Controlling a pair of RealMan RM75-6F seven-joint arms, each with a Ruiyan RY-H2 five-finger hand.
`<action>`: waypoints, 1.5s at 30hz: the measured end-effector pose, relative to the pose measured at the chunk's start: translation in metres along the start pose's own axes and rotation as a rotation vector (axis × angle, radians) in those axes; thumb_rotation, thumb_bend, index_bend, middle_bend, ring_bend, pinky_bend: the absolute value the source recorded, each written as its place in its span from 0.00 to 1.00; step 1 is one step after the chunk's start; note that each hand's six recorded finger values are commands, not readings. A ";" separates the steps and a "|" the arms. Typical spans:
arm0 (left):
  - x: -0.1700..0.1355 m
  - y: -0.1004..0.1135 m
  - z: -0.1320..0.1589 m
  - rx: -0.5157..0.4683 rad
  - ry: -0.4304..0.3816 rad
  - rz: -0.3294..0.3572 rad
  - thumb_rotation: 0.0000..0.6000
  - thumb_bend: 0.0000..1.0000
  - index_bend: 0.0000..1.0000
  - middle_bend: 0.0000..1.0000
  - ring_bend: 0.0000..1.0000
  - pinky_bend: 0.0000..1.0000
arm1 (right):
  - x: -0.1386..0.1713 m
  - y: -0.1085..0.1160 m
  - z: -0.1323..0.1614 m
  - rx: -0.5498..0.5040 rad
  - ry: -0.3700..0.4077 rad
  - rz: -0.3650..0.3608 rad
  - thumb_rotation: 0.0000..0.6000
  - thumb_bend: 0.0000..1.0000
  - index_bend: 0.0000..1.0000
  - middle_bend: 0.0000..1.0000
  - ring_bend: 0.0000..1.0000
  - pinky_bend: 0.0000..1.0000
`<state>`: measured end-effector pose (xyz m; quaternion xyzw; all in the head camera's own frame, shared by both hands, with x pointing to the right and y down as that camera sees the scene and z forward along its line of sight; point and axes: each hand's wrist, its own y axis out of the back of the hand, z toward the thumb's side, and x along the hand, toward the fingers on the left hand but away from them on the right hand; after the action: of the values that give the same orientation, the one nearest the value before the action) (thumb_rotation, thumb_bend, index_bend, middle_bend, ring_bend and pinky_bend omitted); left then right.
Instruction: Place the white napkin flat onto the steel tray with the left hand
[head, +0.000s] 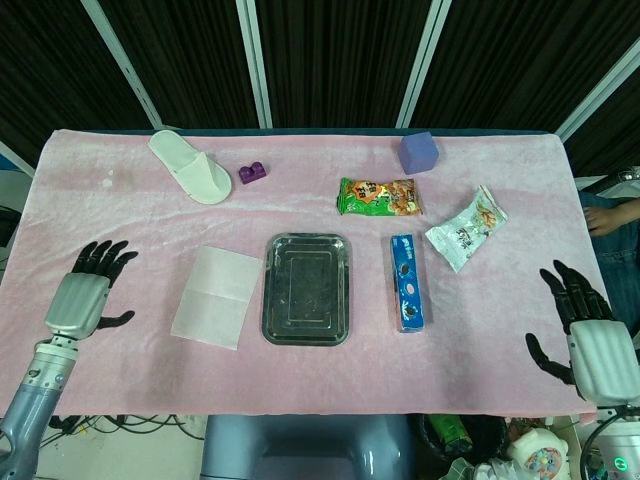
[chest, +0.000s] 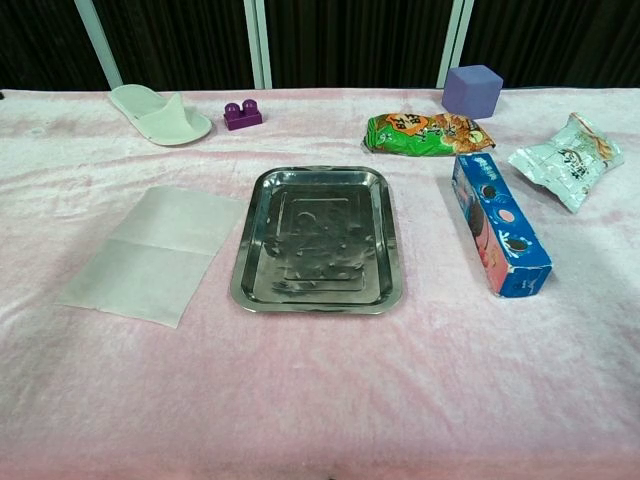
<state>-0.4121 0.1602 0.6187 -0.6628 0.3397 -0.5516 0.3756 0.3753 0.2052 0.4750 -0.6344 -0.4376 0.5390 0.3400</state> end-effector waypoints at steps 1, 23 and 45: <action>-0.004 -0.001 -0.005 -0.004 0.014 -0.001 1.00 0.13 0.17 0.07 0.00 0.00 | 0.005 -0.003 -0.003 -0.005 -0.012 -0.011 1.00 0.31 0.00 0.00 0.05 0.16; -0.004 -0.060 0.016 -0.118 -0.072 -0.115 1.00 0.13 0.24 0.08 0.00 0.00 | 0.041 -0.059 -0.041 0.096 -0.021 -0.073 1.00 0.31 0.00 0.00 0.05 0.16; 0.008 -0.106 0.074 -0.018 -0.237 -0.152 1.00 0.14 0.30 0.08 0.00 0.00 | 0.033 -0.071 -0.047 0.075 -0.036 -0.037 1.00 0.31 0.00 0.00 0.05 0.16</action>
<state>-0.3336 0.2135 0.7067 -0.7505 0.2467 -0.4933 0.3641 0.4090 0.2651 0.5351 -0.6031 -0.4349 0.5600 0.3654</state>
